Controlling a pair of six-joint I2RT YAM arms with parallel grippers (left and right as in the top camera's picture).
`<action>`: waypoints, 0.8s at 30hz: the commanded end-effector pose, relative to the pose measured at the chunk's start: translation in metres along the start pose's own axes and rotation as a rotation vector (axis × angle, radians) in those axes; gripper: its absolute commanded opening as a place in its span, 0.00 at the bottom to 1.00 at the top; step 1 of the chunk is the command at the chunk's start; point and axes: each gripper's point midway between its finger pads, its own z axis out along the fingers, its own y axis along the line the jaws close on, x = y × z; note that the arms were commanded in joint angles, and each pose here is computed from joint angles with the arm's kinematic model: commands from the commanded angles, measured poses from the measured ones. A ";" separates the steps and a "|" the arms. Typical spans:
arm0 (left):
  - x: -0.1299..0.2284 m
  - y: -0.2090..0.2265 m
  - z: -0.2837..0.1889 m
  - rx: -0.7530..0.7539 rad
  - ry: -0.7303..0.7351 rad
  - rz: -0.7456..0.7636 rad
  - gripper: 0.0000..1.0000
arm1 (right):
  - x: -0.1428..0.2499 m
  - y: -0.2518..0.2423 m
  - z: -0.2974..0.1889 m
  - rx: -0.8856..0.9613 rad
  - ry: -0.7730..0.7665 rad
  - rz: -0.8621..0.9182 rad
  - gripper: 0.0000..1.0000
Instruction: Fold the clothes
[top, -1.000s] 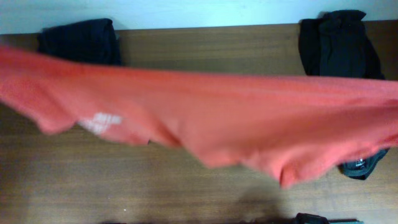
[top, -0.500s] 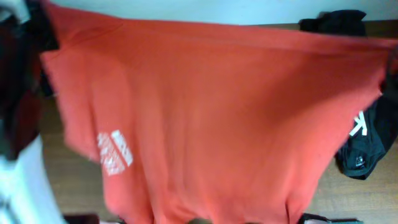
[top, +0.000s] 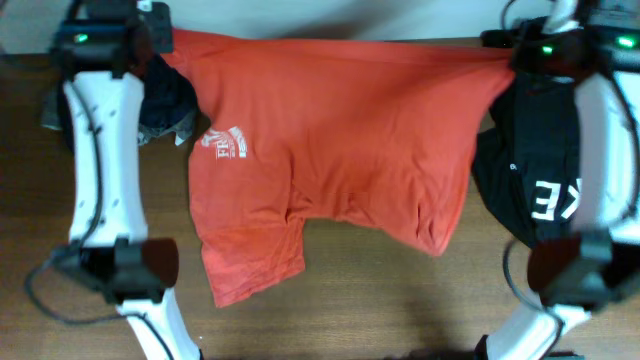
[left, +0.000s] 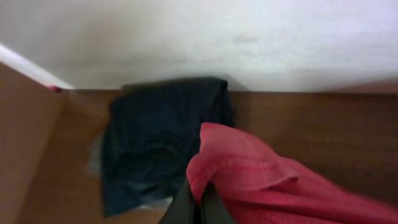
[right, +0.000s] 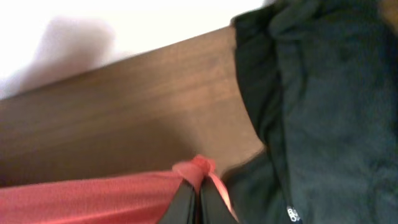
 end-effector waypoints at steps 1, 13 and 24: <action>0.018 -0.005 0.057 -0.029 0.055 -0.011 0.01 | 0.005 -0.010 0.066 0.042 0.034 -0.014 0.04; 0.047 -0.037 0.150 0.002 0.079 -0.005 0.01 | 0.008 -0.013 0.144 0.034 0.022 -0.024 0.04; 0.061 -0.043 0.142 0.016 0.146 0.021 0.01 | 0.033 -0.007 0.125 -0.003 0.135 0.008 0.04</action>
